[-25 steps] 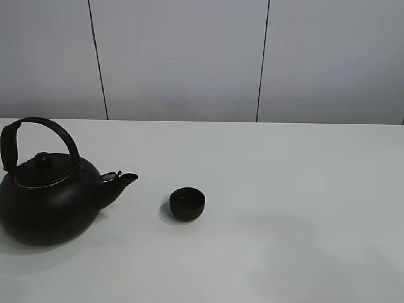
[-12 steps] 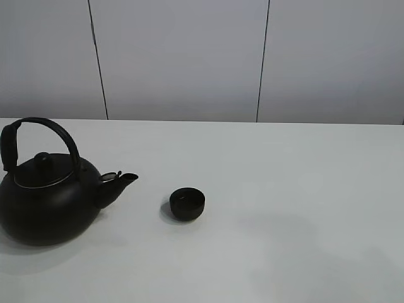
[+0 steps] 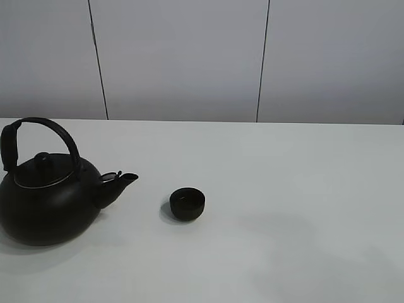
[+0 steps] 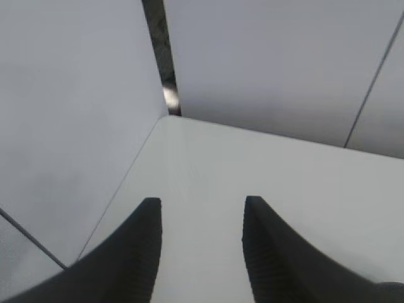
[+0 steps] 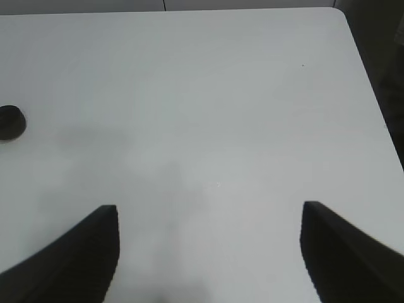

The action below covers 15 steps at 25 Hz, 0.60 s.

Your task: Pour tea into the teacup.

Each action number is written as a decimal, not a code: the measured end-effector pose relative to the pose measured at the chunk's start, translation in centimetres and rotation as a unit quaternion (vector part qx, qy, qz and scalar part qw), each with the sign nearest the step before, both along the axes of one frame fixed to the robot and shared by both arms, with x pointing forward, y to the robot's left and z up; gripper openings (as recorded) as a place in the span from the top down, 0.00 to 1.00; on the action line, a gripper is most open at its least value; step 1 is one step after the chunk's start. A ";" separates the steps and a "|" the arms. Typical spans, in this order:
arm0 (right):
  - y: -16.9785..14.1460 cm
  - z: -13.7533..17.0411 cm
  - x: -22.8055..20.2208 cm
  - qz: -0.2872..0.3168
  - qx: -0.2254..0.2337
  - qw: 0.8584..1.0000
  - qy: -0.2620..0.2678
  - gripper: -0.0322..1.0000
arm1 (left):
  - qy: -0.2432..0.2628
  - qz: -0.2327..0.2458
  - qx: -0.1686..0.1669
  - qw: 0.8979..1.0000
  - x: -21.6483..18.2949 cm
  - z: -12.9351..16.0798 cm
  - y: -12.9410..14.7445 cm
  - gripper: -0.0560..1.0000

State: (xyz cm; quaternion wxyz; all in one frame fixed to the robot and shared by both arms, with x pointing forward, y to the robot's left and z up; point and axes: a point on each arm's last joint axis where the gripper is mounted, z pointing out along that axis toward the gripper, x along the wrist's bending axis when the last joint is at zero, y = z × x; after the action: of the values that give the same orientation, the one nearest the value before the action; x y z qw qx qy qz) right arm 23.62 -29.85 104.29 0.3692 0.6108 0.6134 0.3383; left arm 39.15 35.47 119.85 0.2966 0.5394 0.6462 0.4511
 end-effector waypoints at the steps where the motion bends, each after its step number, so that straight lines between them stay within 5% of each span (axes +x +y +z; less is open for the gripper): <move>1: 0.0 0.0 0.0 0.000 0.000 1.000 0.000 0.44 | -0.018 -0.010 0.008 1.000 -1.9 1.4 -1.0 0.66; 6: 0.0 0.0 0.0 0.000 0.000 1.000 0.000 0.44 | -0.098 -0.053 0.027 0.993 -14.0 3.7 -6.3 0.66; 11: 0.0 0.0 0.0 0.000 0.000 1.000 0.000 0.44 | -0.115 -0.072 0.040 0.990 -21.8 -0.5 -9.4 0.66; 15: 0.0 0.0 0.0 0.000 0.000 1.000 0.000 0.44 | -0.095 -0.075 0.031 0.992 -22.4 -5.0 -9.7 0.66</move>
State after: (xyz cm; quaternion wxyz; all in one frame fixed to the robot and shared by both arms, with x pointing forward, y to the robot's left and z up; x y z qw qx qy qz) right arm 23.62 -29.85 104.29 0.3692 0.6108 0.6134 0.3383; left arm 16.76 25.80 114.88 0.3729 0.5497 0.5586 0.4968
